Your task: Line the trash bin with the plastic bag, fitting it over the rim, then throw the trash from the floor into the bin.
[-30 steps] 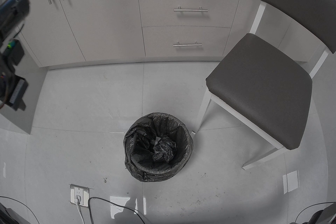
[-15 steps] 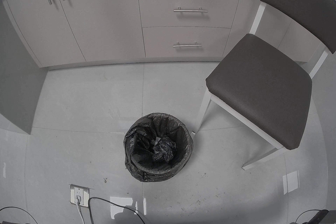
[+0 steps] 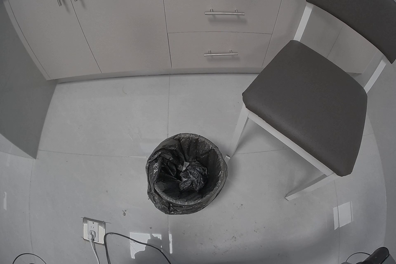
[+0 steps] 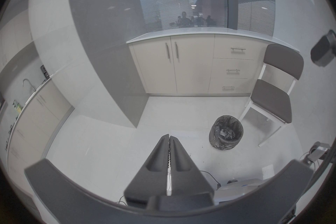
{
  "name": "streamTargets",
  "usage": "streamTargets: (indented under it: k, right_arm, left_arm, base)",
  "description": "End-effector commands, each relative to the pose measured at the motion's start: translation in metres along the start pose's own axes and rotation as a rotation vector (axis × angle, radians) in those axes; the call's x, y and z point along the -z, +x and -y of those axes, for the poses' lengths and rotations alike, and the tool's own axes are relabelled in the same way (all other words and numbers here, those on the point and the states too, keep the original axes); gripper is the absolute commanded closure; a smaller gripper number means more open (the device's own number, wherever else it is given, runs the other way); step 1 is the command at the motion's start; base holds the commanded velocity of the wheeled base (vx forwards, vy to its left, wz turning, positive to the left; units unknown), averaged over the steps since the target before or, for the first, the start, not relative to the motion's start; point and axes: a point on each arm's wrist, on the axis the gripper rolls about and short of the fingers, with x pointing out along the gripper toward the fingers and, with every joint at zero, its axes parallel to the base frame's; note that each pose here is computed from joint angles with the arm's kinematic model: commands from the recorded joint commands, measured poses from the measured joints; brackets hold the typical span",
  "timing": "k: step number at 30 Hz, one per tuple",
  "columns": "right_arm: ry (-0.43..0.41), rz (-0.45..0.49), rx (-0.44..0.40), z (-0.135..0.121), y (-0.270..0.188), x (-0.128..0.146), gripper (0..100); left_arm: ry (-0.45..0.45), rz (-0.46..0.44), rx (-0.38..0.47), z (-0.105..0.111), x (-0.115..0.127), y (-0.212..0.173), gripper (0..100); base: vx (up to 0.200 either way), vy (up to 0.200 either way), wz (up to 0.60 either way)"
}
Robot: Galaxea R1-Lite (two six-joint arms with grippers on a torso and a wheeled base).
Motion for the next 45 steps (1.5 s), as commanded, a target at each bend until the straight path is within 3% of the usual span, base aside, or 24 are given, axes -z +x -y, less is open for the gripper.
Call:
streamTargets:
  k: [1,4,8,10,14,16,18,23,25,27,31,37,39,42,45]
  right_arm:
    - [0.019,0.121,-0.026,-0.003,-0.037,0.055,0]
    - [0.091,0.086,-0.043,-0.004,-0.032,0.057,0]
    - [0.114,0.004,-0.041,-0.007,-0.018,0.062,0]
    - [0.15,-0.076,-0.043,-0.009,-0.003,0.069,0]
    - [0.26,-0.154,-0.034,-0.014,0.011,0.077,0]
    - [0.271,-0.189,-0.019,-0.024,0.021,0.089,0]
    - [0.262,-0.167,-0.025,-0.032,0.028,0.104,0]
    - [0.334,-0.204,-0.019,-0.034,0.051,0.113,0]
    - [0.364,-0.212,-0.012,-0.035,0.06,0.116,0]
    - [0.389,-0.24,0.003,-0.036,0.073,0.124,0]
    - [0.378,-0.303,0.036,-0.038,0.09,0.14,0]
    - [0.323,-0.285,0.035,-0.039,0.104,0.146,0]
    - [0.232,-0.271,0.015,-0.04,0.115,0.151,0]
    - [0.142,-0.268,0.001,-0.042,0.13,0.164,0]
    - [0.115,-0.271,-0.001,-0.043,0.14,0.174,0]
  left_arm:
    - [-0.079,0.117,-0.089,0.012,0.082,-0.007,100]
    - [-0.087,0.089,-0.099,0.019,0.099,0.005,100]
    - [-0.075,0.029,-0.097,0.024,0.104,0.026,100]
    - [-0.084,-0.002,-0.069,0.03,0.109,0.053,100]
    - [-0.097,-0.019,-0.071,0.038,0.12,0.089,100]
    - [-0.07,-0.02,-0.072,0.042,0.128,0.108,100]
    - [-0.042,0.001,-0.069,0.045,0.133,0.121,100]
    - [0.031,0.176,-0.059,0.054,0.152,0.163,100]
    - [0.043,0.247,-0.029,0.055,0.151,0.168,100]
    - [0.079,0.271,0.052,0.057,0.151,0.168,100]
    - [0.047,0.267,0.062,0.058,0.152,0.169,100]
    - [-0.036,0.261,0.055,0.057,0.152,0.169,100]
    - [-0.033,0.263,0.089,0.058,0.152,0.169,100]
    - [-0.006,0.245,0.217,0.061,0.156,0.171,100]
    - [0.01,0.247,0.248,0.062,0.156,0.171,100]
  base:
    - [0.0,0.0,0.0]
    - [0.0,0.0,0.0]
    - [0.0,0.0,0.0]
    - [0.0,0.0,0.0]
    - [0.0,0.0,0.0]
    - [0.0,0.0,0.0]
    - [0.0,0.0,0.0]
    - [0.0,0.0,0.0]
    - [0.0,0.0,0.0]
    - [0.0,0.0,0.0]
    - [0.0,0.0,0.0]
    - [0.0,0.0,0.0]
    - [0.0,0.0,0.0]
    - [0.0,0.0,0.0]
    - [0.0,0.0,0.0]
